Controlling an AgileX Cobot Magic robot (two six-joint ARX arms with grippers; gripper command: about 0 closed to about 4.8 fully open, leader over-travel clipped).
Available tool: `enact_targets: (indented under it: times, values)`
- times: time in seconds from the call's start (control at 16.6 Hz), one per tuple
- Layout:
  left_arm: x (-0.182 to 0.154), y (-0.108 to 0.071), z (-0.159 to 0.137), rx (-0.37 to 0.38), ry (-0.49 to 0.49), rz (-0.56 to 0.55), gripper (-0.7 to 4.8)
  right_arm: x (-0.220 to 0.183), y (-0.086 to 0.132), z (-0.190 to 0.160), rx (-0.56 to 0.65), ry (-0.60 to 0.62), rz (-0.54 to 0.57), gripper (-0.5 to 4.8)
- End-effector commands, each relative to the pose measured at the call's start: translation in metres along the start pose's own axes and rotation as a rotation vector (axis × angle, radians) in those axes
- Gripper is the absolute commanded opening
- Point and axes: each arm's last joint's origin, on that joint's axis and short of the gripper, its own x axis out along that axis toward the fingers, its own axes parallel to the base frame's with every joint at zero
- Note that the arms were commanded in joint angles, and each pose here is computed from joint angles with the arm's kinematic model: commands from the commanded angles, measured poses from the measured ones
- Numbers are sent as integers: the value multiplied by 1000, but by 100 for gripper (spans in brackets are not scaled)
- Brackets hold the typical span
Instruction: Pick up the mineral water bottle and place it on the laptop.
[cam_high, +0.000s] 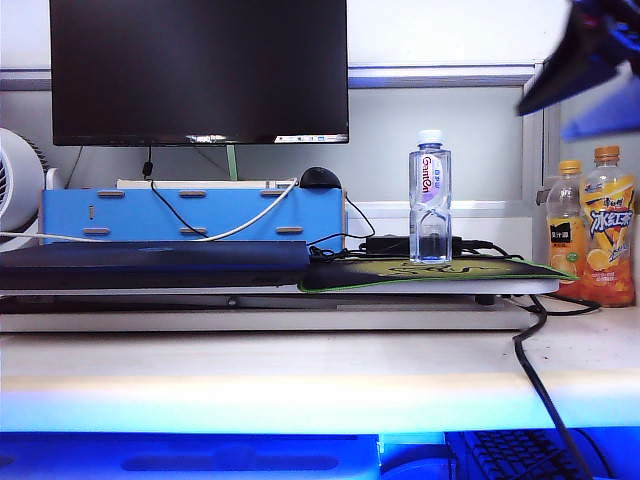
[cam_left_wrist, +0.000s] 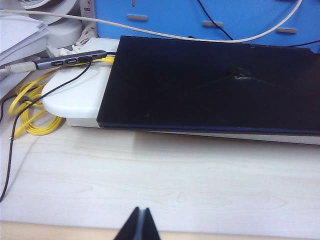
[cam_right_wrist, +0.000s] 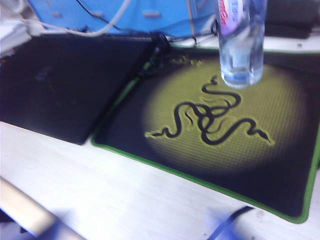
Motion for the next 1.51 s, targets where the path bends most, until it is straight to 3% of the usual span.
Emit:
enact_targets:
  times: [0.06, 0.24, 0.42, 0.6, 1.02, 1.51]
  values:
    - [0, 0, 0, 1, -3, -3, -2, 10, 12, 1, -209, 2, -75, 479]
    - [0, 0, 0, 2, -3, -3, -2, 23, 25, 15, -370, -86, -256, 479]
    - [0, 0, 0, 2, -3, -3, -2, 49, 24, 37, -422, -147, -402, 479]
    - [0, 0, 0, 2, -3, -3, -2, 94, 16, 52, -426, -95, -345, 479]
    - [0, 0, 0, 1, -3, -4, -2, 168, -2, 58, -423, -41, -346, 479]
    - [0, 0, 0, 1, -3, -4, -2, 220, -16, 81, -421, -78, -433, 479]
